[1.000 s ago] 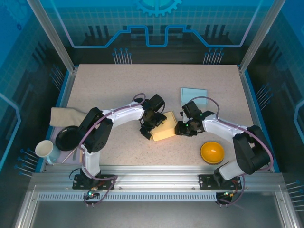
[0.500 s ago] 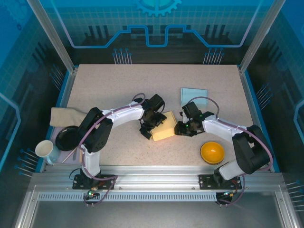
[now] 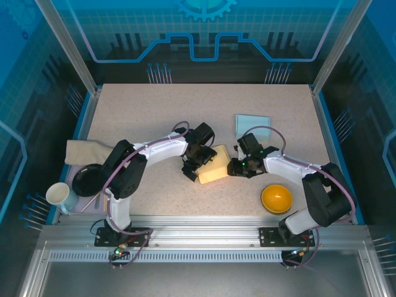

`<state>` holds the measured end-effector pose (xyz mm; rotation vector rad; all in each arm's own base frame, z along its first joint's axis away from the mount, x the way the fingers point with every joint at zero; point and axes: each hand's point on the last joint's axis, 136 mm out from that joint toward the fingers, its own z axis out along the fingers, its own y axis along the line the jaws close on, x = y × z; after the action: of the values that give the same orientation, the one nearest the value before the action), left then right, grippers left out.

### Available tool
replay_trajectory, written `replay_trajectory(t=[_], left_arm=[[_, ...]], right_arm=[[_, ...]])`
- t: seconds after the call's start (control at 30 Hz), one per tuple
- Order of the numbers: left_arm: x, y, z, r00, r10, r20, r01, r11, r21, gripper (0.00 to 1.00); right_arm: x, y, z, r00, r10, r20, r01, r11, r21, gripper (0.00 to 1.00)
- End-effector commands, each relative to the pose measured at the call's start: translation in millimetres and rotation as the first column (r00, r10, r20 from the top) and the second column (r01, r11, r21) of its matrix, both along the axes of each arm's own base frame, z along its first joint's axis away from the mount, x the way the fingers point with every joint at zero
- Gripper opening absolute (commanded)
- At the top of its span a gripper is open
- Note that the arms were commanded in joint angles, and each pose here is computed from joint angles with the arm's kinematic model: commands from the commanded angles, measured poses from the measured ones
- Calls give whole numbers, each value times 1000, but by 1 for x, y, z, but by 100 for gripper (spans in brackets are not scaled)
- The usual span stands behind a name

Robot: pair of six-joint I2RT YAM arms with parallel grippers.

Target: Fold the paper box

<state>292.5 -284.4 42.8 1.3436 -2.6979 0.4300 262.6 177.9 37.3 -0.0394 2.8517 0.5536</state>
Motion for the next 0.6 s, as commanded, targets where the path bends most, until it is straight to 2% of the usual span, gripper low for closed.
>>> replay_trajectory(t=[0.0, 0.2, 0.37, 0.57], left_arm=[[-18, 30, -21, 996, 28, -82, -18, 993, 119, 99], [-19, 31, -21, 996, 29, -85, -19, 993, 120, 99], [-19, 32, -22, 996, 31, -85, -20, 992, 123, 99], [-21, 34, -24, 995, 34, -90, -22, 992, 127, 99]], right_arm=[[-1, -4, -11, 1000, 15, 8, -14, 1000, -25, 29], [-2, -10, -25, 1000, 19, 12, -18, 998, -58, 28], [2, -7, -32, 998, 36, 59, -34, 999, -28, 27], [2, -6, -23, 994, 25, 108, -26, 1000, 0, 32]])
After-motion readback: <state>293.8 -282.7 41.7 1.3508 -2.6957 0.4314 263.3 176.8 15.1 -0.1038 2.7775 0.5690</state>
